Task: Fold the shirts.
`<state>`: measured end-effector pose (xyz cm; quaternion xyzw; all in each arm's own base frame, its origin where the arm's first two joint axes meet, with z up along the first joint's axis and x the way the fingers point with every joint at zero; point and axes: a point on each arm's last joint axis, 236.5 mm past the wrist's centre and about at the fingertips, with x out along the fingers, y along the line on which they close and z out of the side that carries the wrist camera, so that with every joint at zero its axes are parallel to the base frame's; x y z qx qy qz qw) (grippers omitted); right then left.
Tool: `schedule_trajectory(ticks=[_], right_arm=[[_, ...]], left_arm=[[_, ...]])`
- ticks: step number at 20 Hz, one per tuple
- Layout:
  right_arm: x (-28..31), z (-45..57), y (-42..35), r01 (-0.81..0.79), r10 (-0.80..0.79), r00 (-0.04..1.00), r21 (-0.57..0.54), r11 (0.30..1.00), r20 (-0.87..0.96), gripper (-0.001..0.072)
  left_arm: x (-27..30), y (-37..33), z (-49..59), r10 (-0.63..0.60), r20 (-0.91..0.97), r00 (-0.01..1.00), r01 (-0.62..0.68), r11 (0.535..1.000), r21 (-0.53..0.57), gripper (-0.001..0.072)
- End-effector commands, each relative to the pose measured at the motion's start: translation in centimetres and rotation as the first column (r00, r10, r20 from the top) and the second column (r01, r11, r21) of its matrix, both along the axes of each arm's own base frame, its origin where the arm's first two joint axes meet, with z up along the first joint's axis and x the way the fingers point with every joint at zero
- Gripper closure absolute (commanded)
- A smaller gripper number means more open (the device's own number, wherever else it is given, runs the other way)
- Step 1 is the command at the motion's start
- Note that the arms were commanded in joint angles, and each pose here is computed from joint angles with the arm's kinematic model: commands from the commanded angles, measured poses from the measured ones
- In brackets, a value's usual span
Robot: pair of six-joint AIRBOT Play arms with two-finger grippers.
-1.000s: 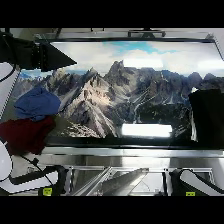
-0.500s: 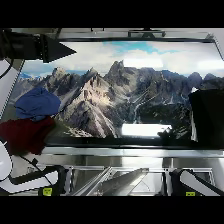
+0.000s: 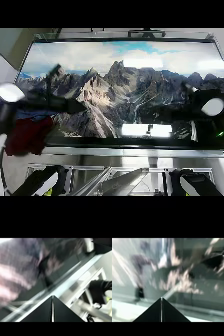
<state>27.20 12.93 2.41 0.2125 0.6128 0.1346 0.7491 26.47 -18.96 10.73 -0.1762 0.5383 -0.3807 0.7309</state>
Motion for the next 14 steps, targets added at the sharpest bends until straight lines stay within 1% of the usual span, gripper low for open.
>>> schedule_trajectory(ticks=[1, 5, 14], right_arm=[[-4.1, -4.3, 2.4, -0.09, 0.09, 0.996, -0.002, 0.996, -0.012, 0.0687], [-4.0, -4.3, 2.4, -0.086, 0.086, 0.996, -0.001, 0.996, -0.008, 0.0686], [-4.0, -4.3, 2.4, -0.086, 0.086, 0.996, -0.001, 0.996, -0.01, 0.0686]], left_arm=[[-4.8, 0.5, -7.7, 0.061, -0.1, 0.993, -0.056, 0.997, 0.051, 0.0684], [-6.6, 0.3, -7.9, 0.062, -0.091, 0.994, -0.059, 0.998, 0.031, 0.0685], [-6.5, 0.4, -5.3, 0.081, 0.044, 0.996, -0.081, 0.997, 0.01, 0.0686]])
